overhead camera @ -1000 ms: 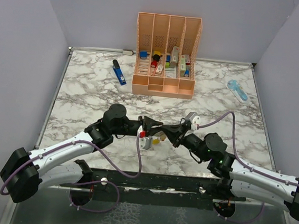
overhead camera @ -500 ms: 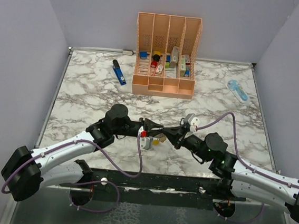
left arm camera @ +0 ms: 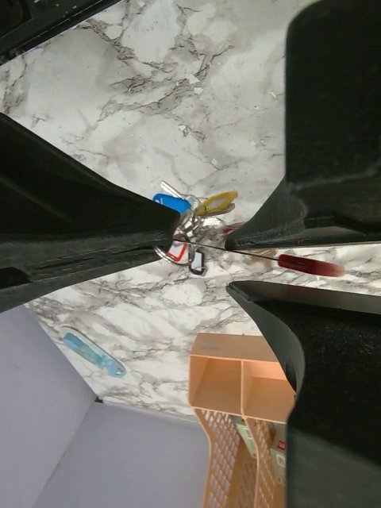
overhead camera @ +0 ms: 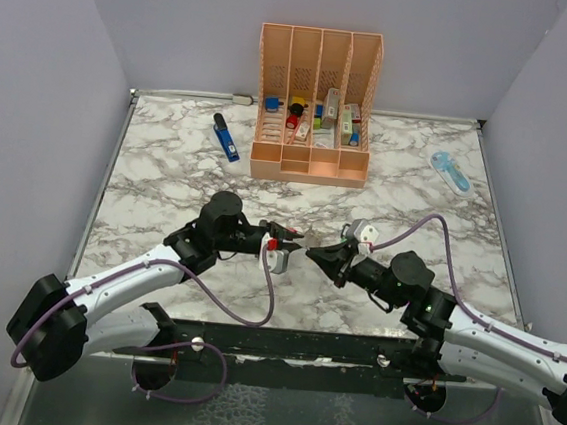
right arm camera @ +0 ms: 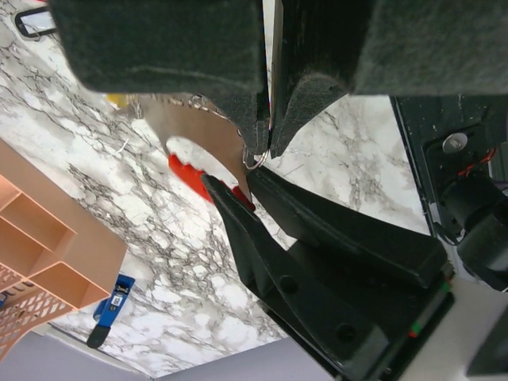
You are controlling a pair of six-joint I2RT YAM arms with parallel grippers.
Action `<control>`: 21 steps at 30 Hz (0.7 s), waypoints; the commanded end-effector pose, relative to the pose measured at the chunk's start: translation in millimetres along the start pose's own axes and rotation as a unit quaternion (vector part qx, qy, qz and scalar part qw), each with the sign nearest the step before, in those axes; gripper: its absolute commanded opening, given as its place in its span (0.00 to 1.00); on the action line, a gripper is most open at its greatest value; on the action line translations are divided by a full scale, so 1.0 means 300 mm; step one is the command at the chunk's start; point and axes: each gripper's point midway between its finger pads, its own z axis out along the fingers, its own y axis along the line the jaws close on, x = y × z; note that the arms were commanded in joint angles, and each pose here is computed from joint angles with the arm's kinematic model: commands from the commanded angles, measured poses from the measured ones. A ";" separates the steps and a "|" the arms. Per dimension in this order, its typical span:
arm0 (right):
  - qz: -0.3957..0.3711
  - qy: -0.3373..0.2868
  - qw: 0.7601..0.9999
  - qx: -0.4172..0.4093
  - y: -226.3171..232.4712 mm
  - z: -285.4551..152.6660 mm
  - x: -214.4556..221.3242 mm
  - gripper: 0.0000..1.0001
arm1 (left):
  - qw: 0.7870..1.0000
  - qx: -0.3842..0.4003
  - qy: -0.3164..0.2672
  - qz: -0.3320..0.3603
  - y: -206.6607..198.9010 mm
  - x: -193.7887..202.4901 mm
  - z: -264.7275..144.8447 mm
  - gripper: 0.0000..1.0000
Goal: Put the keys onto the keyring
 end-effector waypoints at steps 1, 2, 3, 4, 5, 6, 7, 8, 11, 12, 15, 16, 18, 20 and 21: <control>-0.010 -0.025 0.998 -0.056 0.069 0.000 -0.084 0.01 | 1.000 -0.016 0.021 -0.008 0.039 0.031 -0.013 0.25; -0.011 -0.024 0.998 -0.057 0.070 0.002 -0.082 0.01 | 1.000 -0.014 0.017 -0.008 0.038 0.026 -0.011 0.25; -0.012 -0.023 0.998 -0.059 0.072 0.003 -0.080 0.01 | 1.000 -0.012 0.013 -0.008 0.037 0.020 -0.009 0.26; -0.013 -0.023 0.998 -0.059 0.072 0.004 -0.081 0.01 | 1.000 -0.009 0.009 -0.006 0.037 0.015 -0.008 0.26; -0.014 -0.024 0.998 -0.059 0.072 0.005 -0.083 0.01 | 1.000 -0.005 0.005 -0.004 0.035 0.007 -0.007 0.26; -0.014 -0.024 0.998 -0.059 0.072 0.005 -0.083 0.01 | 1.000 -0.002 0.000 -0.002 0.034 -0.001 -0.006 0.26; -0.015 -0.024 0.998 -0.058 0.070 0.005 -0.085 0.01 | 1.000 0.000 -0.004 -0.001 0.033 -0.007 -0.006 0.26; -0.015 -0.023 0.998 -0.057 0.069 0.006 -0.084 0.01 | 1.000 0.003 -0.007 -0.001 0.031 -0.012 -0.005 0.27; -0.015 -0.023 0.998 -0.053 0.065 0.005 -0.085 0.01 | 1.000 0.012 -0.020 0.003 0.030 -0.041 -0.006 0.27; -0.014 -0.022 0.998 -0.052 0.063 0.005 -0.083 0.01 | 1.000 0.015 -0.025 0.003 0.031 -0.052 -0.007 0.27; -0.014 -0.019 0.999 -0.049 0.060 0.008 -0.079 0.01 | 0.999 0.017 -0.036 0.003 0.035 -0.077 -0.010 0.28; -0.014 -0.017 0.999 -0.049 0.060 0.008 -0.077 0.01 | 0.999 0.016 -0.038 0.005 0.037 -0.084 -0.012 0.29; -0.014 -0.016 0.998 -0.051 0.062 0.011 -0.073 0.01 | 0.999 0.017 -0.044 0.006 0.038 -0.096 -0.014 0.30; -0.014 -0.012 0.998 -0.052 0.064 0.015 -0.069 0.01 | 0.998 0.019 -0.052 0.008 0.042 -0.115 -0.016 0.31; -0.014 -0.009 0.998 -0.054 0.065 0.016 -0.064 0.01 | 0.998 0.022 -0.056 0.007 0.042 -0.122 -0.016 0.32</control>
